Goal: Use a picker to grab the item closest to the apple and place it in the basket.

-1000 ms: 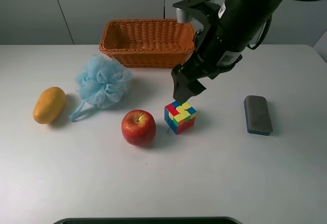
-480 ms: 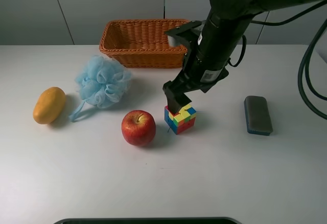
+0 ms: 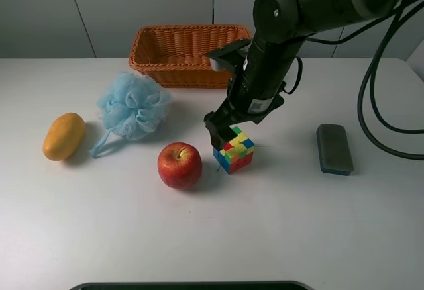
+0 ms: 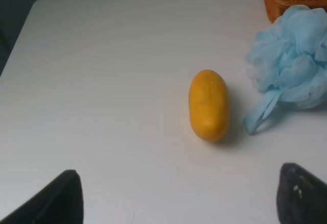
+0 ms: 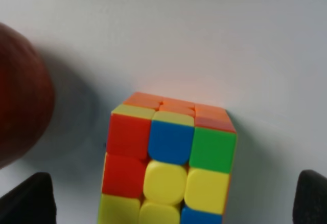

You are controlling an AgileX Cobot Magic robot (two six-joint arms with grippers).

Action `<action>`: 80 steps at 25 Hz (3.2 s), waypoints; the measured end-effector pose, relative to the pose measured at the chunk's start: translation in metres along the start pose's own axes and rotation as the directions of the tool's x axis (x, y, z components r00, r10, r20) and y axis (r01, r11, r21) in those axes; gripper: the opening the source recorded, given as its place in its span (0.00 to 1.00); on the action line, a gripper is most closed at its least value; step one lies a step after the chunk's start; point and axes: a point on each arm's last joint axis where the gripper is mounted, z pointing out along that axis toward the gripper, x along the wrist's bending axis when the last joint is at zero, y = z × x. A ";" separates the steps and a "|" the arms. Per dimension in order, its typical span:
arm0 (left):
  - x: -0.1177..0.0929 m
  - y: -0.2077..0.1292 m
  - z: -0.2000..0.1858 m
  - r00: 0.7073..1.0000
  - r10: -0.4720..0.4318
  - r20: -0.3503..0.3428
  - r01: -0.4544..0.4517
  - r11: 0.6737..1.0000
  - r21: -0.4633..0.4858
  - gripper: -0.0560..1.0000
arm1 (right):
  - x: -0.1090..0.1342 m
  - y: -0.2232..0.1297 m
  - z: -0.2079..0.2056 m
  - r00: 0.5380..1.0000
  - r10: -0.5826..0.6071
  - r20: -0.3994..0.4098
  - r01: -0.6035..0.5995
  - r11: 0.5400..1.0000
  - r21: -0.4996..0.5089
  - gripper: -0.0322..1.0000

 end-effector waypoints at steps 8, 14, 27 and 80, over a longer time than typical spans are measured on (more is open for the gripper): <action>0.000 0.000 0.000 1.000 0.000 0.000 0.000 1.000 0.000 0.74 | -0.002 0.004 0.028 1.000 0.004 -0.004 -0.004 0.999 0.053 0.71; 0.000 0.000 0.000 1.000 0.000 0.000 0.000 1.000 0.000 0.74 | -0.003 0.003 0.045 1.000 0.008 -0.006 -0.007 0.996 0.089 0.71; 0.000 0.000 0.000 1.000 0.000 0.000 0.000 1.000 0.000 0.74 | -0.004 0.004 0.050 1.000 0.008 -0.003 -0.007 0.997 0.076 0.46; 0.000 0.000 0.000 1.000 0.000 0.000 0.000 1.000 0.000 0.74 | -0.125 0.185 0.005 0.982 0.173 0.074 -0.118 0.872 -0.474 0.46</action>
